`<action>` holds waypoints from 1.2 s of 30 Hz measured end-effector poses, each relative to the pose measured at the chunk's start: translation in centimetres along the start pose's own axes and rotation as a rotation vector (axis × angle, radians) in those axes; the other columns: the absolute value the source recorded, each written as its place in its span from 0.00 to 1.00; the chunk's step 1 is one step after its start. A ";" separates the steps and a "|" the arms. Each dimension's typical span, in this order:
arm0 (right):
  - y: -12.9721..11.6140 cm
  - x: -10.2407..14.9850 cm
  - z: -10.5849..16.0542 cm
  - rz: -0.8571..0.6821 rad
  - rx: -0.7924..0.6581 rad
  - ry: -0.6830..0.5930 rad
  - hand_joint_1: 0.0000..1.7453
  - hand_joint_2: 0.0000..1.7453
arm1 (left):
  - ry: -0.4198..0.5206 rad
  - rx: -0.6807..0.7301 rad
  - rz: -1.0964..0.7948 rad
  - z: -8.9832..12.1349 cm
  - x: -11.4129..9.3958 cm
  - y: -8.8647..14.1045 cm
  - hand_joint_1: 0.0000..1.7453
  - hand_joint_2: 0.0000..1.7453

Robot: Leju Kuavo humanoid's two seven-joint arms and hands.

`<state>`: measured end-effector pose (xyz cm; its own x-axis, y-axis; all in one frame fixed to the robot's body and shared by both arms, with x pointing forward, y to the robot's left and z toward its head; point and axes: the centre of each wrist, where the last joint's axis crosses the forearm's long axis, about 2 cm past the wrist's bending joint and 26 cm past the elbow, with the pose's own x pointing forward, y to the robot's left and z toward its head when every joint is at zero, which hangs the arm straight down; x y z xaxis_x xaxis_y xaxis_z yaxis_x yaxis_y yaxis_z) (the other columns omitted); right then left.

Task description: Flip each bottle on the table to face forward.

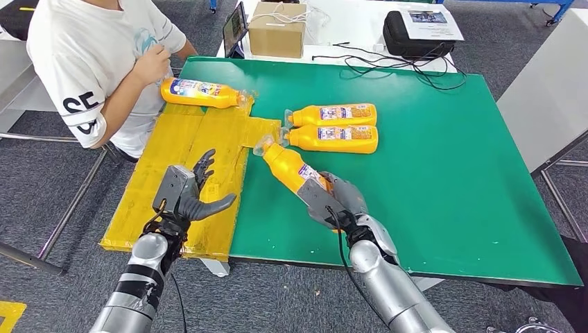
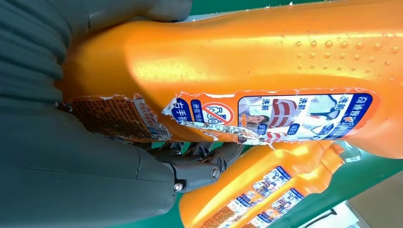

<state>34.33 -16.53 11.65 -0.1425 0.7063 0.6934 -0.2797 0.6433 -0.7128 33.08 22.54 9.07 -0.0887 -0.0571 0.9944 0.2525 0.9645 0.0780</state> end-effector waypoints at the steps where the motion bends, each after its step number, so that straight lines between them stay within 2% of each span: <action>1: 0.0 0.1 0.0 -0.003 -0.001 -0.001 1.00 1.00 | 0.001 -0.002 0.000 0.0 0.0 0.0 0.00 1.00; 12: 0.3 0.7 -0.2 -0.027 -0.013 -0.026 1.00 1.00 | 0.023 -0.020 0.025 -0.3 -0.1 -0.4 0.00 1.00; 24: 1.0 7.0 -1.8 -0.085 -0.078 -0.247 1.00 1.00 | 0.023 -0.198 0.311 -2.4 1.6 -3.8 0.00 1.00; 30: 2.6 8.9 -1.7 -0.069 -0.052 -0.312 1.00 1.00 | 0.017 -0.229 0.381 -2.8 2.3 -4.7 0.00 1.00; 36: 3.3 9.5 -1.6 -0.059 -0.012 -0.328 1.00 1.00 | 0.013 -0.233 0.425 -2.8 2.4 -4.9 0.00 1.00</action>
<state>33.58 -7.23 15.69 -0.4251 0.5363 0.7291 -0.2856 0.6849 -0.6703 34.37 16.97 11.32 0.0804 0.3252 0.9422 0.4733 0.8195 -0.3233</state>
